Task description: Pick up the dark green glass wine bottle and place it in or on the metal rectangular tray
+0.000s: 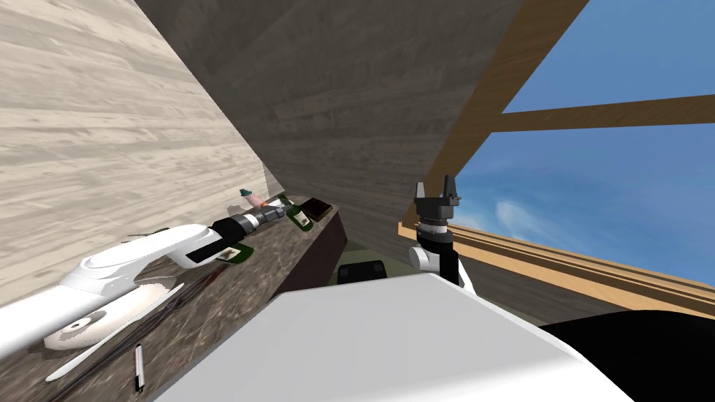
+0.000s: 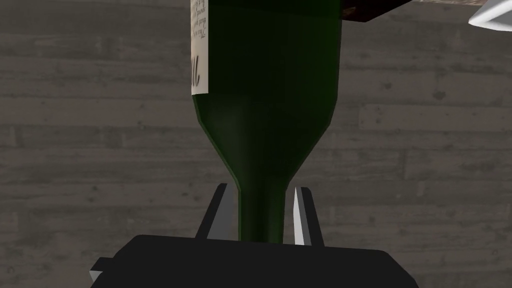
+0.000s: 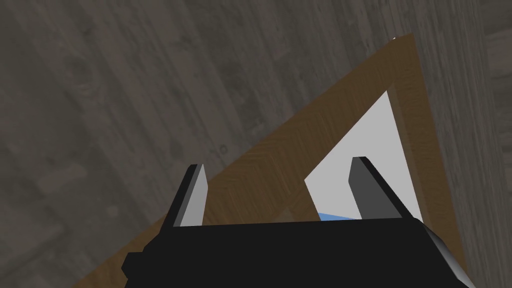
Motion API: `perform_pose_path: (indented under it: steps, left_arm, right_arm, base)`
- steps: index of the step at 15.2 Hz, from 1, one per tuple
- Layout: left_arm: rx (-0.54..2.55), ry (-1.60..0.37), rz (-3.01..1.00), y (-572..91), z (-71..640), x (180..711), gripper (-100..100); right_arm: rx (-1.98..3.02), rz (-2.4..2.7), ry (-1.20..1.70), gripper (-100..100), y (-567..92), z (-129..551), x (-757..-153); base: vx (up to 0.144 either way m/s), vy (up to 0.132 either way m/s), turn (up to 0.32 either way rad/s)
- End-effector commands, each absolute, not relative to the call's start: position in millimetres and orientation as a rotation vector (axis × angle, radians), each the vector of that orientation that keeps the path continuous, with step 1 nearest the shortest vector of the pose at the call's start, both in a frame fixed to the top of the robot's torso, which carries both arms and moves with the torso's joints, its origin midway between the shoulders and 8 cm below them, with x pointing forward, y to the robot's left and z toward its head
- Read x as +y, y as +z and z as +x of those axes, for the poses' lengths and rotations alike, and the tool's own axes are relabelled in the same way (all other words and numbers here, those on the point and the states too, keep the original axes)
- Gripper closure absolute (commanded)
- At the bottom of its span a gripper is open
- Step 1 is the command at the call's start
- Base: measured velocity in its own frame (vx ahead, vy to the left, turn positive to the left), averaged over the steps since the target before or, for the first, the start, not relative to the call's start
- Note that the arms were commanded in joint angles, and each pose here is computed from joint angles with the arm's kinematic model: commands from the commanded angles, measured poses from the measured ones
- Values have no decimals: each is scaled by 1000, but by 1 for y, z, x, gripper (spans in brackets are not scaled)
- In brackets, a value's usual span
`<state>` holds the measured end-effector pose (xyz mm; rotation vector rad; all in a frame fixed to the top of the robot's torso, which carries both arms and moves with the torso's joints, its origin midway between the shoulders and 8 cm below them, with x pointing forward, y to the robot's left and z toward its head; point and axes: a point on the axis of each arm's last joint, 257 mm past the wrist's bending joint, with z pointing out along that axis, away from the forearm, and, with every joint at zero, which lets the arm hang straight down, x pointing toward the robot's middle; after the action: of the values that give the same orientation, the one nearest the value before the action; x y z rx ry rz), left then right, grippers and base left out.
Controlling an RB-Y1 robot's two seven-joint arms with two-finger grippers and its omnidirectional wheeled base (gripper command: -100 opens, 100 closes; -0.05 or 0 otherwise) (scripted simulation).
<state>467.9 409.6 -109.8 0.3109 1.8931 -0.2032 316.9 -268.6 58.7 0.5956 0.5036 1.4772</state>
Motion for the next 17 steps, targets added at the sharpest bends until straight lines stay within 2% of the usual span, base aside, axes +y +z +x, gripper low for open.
perform_pose_path:
  steps: [1, 17]
  left_arm:
    - [1893, -203, 311, -110, 468, 410, 100]
    - [1798, -115, 444, -32, 498, 449, 100]
  right_arm:
    - [504, 596, 1477, 0, 59, 317, -269]
    - [504, 596, 1477, 0, 59, 317, -269]
  base:
    - [0, 0, 0]
    - [14, -28, -60]
